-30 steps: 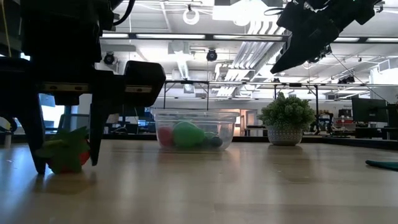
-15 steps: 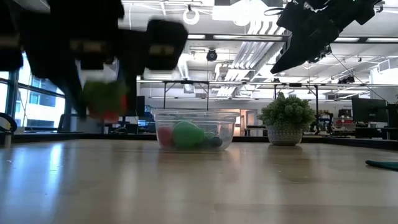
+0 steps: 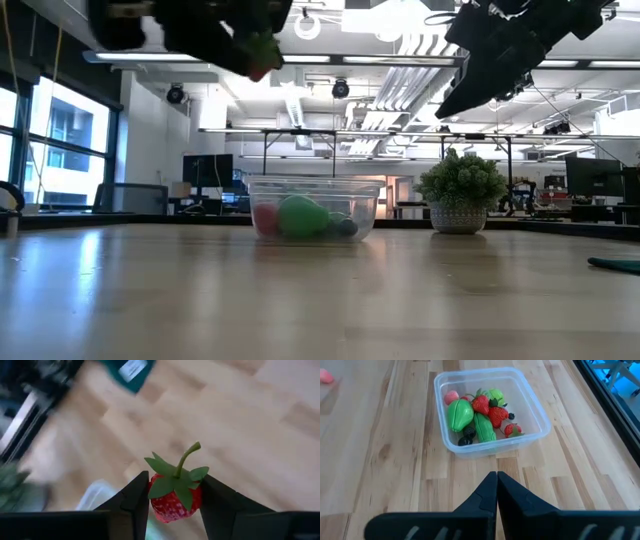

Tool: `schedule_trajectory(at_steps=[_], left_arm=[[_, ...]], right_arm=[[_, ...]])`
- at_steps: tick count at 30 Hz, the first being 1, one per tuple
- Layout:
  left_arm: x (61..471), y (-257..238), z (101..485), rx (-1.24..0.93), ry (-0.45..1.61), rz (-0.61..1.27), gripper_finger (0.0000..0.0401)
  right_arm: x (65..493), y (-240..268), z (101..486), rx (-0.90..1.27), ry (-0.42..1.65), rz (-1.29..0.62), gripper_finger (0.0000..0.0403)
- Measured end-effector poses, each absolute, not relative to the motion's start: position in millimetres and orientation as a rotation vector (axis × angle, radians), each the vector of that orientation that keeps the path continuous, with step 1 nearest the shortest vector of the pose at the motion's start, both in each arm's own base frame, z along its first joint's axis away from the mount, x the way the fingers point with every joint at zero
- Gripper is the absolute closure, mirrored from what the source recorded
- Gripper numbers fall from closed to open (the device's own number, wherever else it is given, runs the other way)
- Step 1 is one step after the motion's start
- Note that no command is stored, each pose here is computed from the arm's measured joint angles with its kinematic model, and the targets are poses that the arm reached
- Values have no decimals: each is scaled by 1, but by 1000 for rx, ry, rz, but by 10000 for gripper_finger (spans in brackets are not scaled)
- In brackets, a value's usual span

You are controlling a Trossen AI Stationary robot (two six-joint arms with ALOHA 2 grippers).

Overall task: Pick and placing Produce into tupperware
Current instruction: Put the strawberry into the transparent bin

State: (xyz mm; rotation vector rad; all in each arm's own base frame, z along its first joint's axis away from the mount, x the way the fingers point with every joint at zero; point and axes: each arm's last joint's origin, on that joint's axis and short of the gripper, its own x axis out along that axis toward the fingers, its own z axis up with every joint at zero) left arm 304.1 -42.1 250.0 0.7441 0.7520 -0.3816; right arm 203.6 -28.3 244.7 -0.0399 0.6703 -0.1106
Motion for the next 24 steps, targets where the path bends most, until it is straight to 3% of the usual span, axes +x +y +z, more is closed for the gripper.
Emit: schedule_trajectory(at_steps=[11, 18, 24], left_arm=[[304, 56, 276, 659, 592, -167, 250], [305, 101, 272, 602, 536, -100, 272], [303, 128, 255, 504, 617, -35, 252]], right_arm=[[204, -28, 245, -40, 664, -111, 401], [204, -28, 245, -40, 663, -111, 401], [204, -28, 245, -40, 664, -111, 401]])
